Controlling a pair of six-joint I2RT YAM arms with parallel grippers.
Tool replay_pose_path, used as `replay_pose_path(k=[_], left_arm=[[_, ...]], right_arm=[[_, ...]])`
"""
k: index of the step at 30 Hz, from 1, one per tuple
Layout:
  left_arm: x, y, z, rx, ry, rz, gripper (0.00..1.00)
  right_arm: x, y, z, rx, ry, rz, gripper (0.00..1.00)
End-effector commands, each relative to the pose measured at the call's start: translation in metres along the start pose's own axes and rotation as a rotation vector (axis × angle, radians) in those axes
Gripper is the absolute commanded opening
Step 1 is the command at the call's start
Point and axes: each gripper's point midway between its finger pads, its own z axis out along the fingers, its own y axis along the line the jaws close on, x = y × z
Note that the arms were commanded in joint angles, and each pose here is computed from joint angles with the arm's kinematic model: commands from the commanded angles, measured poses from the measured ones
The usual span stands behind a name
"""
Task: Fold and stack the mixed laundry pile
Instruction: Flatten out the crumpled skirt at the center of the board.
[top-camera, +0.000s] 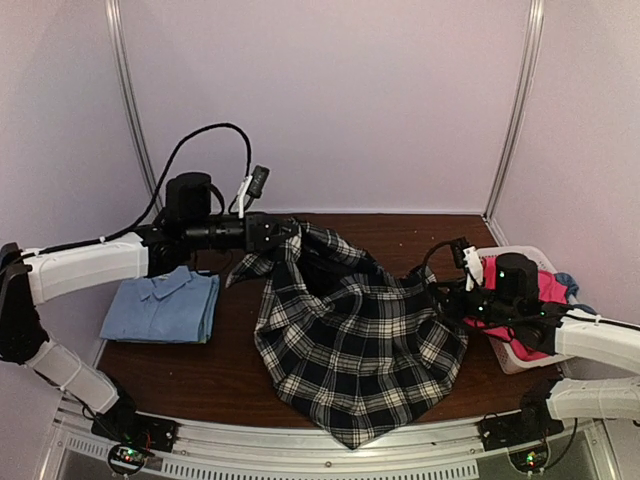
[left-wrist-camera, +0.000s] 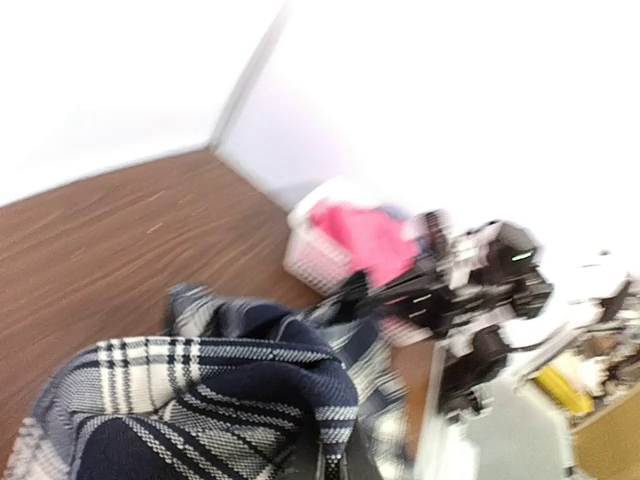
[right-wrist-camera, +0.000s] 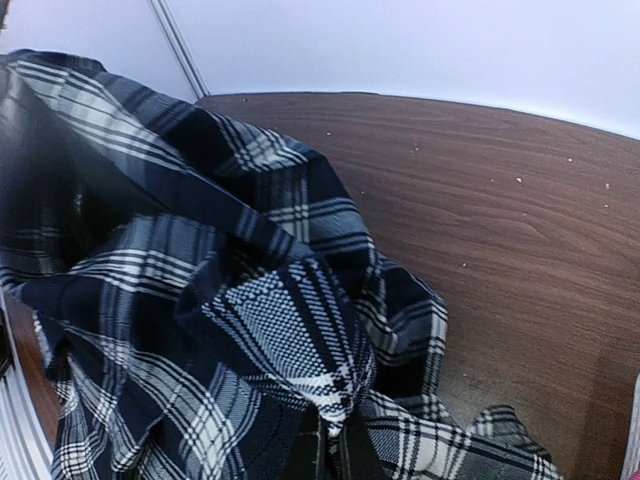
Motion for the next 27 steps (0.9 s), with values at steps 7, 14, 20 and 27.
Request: replay_pose_path(k=[7,14,20,27], left_arm=[[-0.006,-0.055,-0.019,0.683,-0.22,-0.349,0.0],[0.056,0.011,0.011,0.395,-0.119,-0.394,0.0],[0.077,0.079,0.001,-0.219,0.085,-0.148,0.0],[0.031,0.065,-0.04,-0.295,0.044,0.015,0.0]], right_arm=[[-0.035,-0.008,-0.015,0.081,-0.143,-0.034,0.0],[-0.055,-0.008,-0.041,0.115,-0.234,-0.059,0.0],[-0.053,-0.005,-0.056,0.098,-0.279,-0.052,0.0],[-0.073,0.007,-0.074,0.039,-0.421,-0.072,0.0]])
